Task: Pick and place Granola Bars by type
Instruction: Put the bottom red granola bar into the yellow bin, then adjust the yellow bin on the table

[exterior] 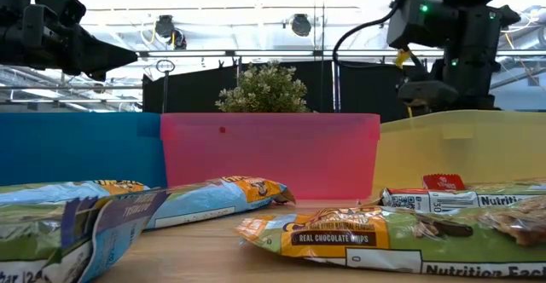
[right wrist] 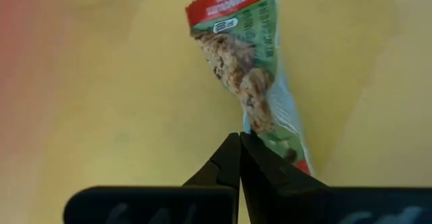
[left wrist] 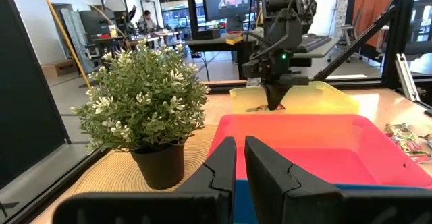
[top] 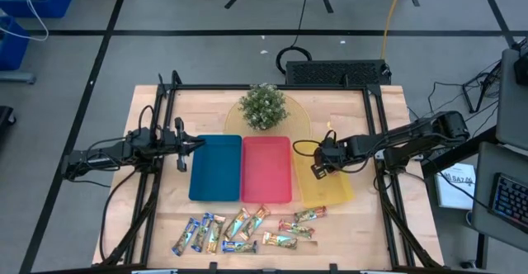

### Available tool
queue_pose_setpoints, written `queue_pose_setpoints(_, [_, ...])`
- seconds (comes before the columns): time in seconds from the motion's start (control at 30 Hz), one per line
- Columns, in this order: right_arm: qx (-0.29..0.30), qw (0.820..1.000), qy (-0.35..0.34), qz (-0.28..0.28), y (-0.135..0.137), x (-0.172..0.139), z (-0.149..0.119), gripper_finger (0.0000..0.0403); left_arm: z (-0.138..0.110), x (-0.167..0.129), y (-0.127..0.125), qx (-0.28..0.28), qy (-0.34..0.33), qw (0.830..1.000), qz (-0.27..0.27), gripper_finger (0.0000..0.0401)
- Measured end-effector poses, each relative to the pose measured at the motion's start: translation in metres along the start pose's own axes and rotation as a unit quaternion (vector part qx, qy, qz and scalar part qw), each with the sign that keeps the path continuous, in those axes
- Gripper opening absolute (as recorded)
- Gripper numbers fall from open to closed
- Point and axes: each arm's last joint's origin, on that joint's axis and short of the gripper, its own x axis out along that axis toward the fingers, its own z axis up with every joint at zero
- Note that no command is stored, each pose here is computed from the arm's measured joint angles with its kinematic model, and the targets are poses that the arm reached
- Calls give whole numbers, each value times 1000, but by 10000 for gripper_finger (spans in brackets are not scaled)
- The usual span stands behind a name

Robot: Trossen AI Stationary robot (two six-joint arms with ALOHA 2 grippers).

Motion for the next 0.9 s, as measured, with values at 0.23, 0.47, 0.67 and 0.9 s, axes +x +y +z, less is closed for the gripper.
queue_pose_setpoints(0.23, [1,1000,-7,13,0,2,4,0,0,0,0,0,0,1000,0,42])
queue_pose_setpoints(0.47, [-23,997,-58,49,14,-7,14,0,0,0,0,0,0,1000,0,42])
queue_pose_setpoints(0.67, [-24,997,-57,35,10,-6,17,0,0,0,0,0,0,1000,0,42])
queue_pose_setpoints(0.9, [-132,971,-127,151,28,-26,22,0,0,0,0,0,0,1000,0,42])
